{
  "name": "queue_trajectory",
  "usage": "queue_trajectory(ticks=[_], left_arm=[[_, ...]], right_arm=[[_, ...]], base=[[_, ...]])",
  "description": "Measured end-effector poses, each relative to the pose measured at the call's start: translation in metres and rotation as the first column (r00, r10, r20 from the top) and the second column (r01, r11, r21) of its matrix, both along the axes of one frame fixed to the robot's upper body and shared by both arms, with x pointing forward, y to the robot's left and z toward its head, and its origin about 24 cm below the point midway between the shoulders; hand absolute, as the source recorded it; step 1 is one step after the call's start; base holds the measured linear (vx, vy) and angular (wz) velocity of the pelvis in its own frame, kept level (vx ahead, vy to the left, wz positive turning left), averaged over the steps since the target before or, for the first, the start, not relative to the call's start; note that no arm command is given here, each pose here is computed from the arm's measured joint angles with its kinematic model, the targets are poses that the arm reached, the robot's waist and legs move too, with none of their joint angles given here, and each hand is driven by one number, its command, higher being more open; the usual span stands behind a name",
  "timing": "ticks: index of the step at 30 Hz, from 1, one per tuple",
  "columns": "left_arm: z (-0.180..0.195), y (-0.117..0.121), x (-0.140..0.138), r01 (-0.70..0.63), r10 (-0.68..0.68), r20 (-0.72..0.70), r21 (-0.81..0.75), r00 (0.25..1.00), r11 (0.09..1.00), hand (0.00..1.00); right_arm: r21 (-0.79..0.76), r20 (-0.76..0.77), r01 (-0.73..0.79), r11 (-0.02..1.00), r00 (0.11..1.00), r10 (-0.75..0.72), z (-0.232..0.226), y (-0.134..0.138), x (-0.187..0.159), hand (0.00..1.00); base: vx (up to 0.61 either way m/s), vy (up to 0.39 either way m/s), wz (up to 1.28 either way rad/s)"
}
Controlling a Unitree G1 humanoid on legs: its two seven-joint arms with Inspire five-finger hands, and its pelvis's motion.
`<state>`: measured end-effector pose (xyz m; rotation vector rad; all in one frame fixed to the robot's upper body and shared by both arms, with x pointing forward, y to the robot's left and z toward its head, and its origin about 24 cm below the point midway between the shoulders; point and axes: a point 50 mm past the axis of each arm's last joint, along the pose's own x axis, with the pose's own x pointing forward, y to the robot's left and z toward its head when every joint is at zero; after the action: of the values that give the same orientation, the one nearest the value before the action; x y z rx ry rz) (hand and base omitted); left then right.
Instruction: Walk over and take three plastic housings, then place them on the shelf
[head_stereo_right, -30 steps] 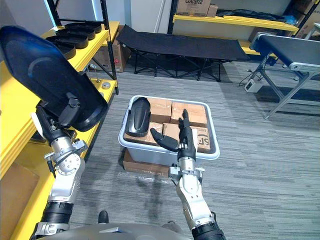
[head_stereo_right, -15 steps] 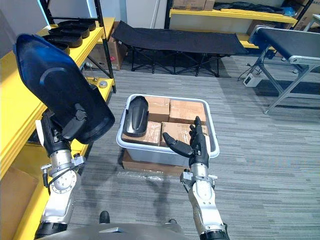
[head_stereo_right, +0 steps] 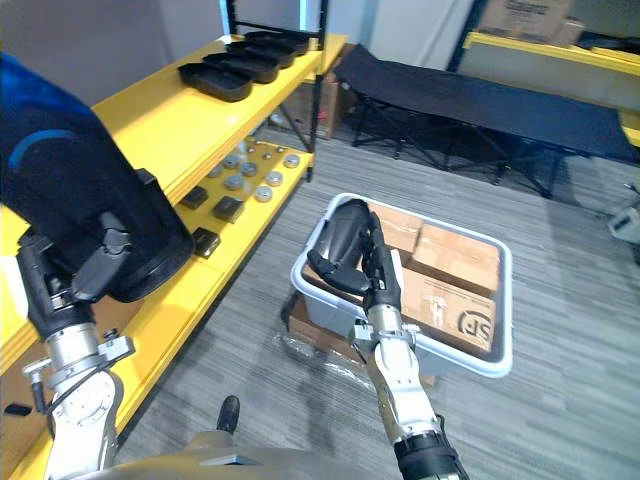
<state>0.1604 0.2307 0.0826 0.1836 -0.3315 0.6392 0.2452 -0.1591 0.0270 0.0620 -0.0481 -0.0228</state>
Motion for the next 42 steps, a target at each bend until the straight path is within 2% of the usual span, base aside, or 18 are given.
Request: queue_trajectory(ticks=[5,16,22,29,33,35,38,42], left_arm=[[-0.007,0.015,-0.015,-0.04,0.039,-0.033,-0.048,0.999,0.998,0.0],[-0.011,0.009,-0.015,0.054,-0.059,-0.047,-0.097,0.997,0.994,0.0],[-0.016,-0.013,-0.004,0.235,-0.242,-0.008,-0.205,0.97,0.95,0.0],[-0.014,-0.012,-0.002,0.306,-0.314,-0.019,-0.168,0.949,0.937,0.0],[-0.012,-0.029,0.024,0.522,-0.529,-0.023,-0.125,0.848,0.844,0.0],[-0.013,-0.037,0.025,0.56,-0.567,-0.021,-0.128,0.824,0.819,0.0],[-0.014,-0.037,0.025,0.561,-0.568,-0.025,-0.132,0.823,0.817,0.0],[-0.014,-0.041,0.026,0.56,-0.568,-0.017,-0.145,0.823,0.815,0.0]], right_arm=[[-0.007,0.016,-0.073,0.997,0.997,0.073,0.004,0.011,0.008,1.0],[-0.049,0.031,-0.257,0.965,0.966,0.258,0.009,0.026,0.012,1.0],[-0.105,0.006,-0.239,0.965,0.971,0.241,0.007,0.006,0.011,1.0],[-0.08,0.023,-0.279,0.957,0.959,0.281,0.008,0.015,0.01,1.0],[-0.048,0.016,-0.185,0.982,0.982,0.186,0.003,0.005,-0.002,1.0],[-0.039,0.032,-0.179,0.983,0.983,0.18,0.006,0.006,-0.004,1.0],[-0.048,0.1,-0.188,0.981,0.976,0.192,0.016,0.009,-0.001,1.0],[-0.052,0.11,-0.156,0.986,0.981,0.161,0.017,0.001,-0.003,1.0]], base=[[0.0,-0.002,0.2],[-0.01,-0.007,0.0],[-0.06,0.016,0.82],[0.02,0.019,0.39],[0.04,-0.016,1.08],[0.05,-0.072,0.28],[0.03,-0.095,-0.19],[-0.09,-0.09,-0.07]])
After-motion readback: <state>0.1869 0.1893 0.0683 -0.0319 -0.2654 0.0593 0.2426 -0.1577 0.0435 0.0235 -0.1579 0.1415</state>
